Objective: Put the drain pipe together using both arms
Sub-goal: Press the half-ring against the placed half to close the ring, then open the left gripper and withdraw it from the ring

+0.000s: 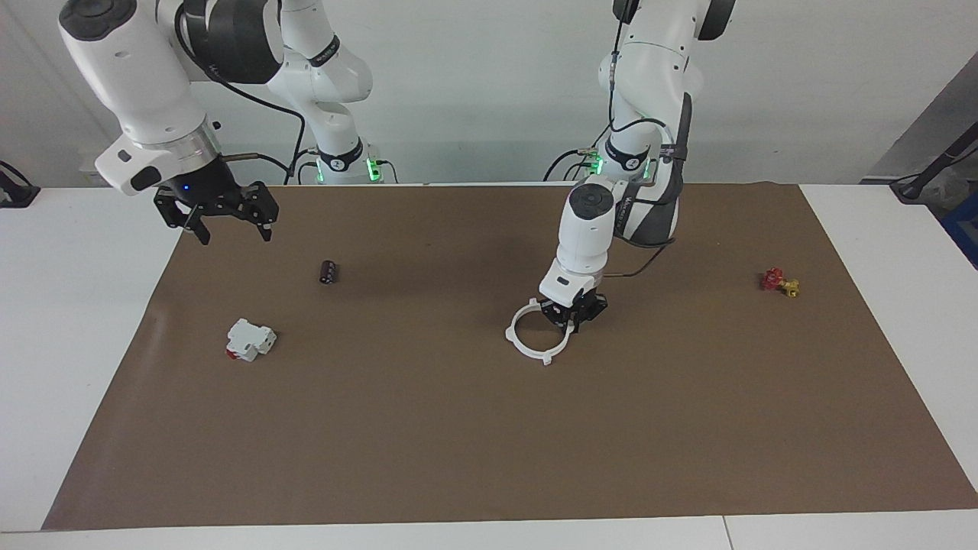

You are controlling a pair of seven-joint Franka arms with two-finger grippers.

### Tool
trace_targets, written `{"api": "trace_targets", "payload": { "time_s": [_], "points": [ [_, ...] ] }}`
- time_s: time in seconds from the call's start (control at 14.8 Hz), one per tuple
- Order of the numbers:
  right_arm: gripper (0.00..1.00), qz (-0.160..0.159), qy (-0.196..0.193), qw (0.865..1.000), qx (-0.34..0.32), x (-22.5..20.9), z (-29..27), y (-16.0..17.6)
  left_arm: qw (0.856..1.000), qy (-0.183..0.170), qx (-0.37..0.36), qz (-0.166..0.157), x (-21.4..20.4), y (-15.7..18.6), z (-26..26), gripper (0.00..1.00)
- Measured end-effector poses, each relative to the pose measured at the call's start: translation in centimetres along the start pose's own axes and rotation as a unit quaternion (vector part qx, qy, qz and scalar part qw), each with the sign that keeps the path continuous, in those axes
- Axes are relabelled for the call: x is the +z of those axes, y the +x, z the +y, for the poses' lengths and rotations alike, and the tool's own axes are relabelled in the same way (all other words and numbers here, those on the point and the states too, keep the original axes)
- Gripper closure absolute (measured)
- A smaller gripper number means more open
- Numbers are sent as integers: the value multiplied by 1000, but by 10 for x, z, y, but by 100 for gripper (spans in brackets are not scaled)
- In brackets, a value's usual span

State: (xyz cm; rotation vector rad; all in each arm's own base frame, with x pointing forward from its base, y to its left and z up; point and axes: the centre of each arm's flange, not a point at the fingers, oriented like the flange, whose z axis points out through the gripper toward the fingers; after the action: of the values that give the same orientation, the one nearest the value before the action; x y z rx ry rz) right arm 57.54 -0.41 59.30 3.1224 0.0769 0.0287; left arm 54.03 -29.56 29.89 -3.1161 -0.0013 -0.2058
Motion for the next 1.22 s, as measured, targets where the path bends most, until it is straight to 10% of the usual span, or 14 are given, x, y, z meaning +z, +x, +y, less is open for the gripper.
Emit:
{"api": "trace_targets", "payload": {
  "time_s": [0.27, 0.68, 0.95, 1.22],
  "points": [
    [0, 0, 0, 1000, 0, 0, 0, 0, 1000, 0, 0, 0, 0, 0, 0, 79],
    [0, 0, 0, 1000, 0, 0, 0, 0, 1000, -2, 0, 3, -1, 1, 0, 22],
    [0, 0, 0, 1000, 0, 0, 0, 0, 1000, -4, -1, 8, -5, 4, 1, 0],
    [0, 0, 0, 1000, 0, 0, 0, 0, 999, -11, -21, 35, -47, 27, -18, 0]
  ]
}}
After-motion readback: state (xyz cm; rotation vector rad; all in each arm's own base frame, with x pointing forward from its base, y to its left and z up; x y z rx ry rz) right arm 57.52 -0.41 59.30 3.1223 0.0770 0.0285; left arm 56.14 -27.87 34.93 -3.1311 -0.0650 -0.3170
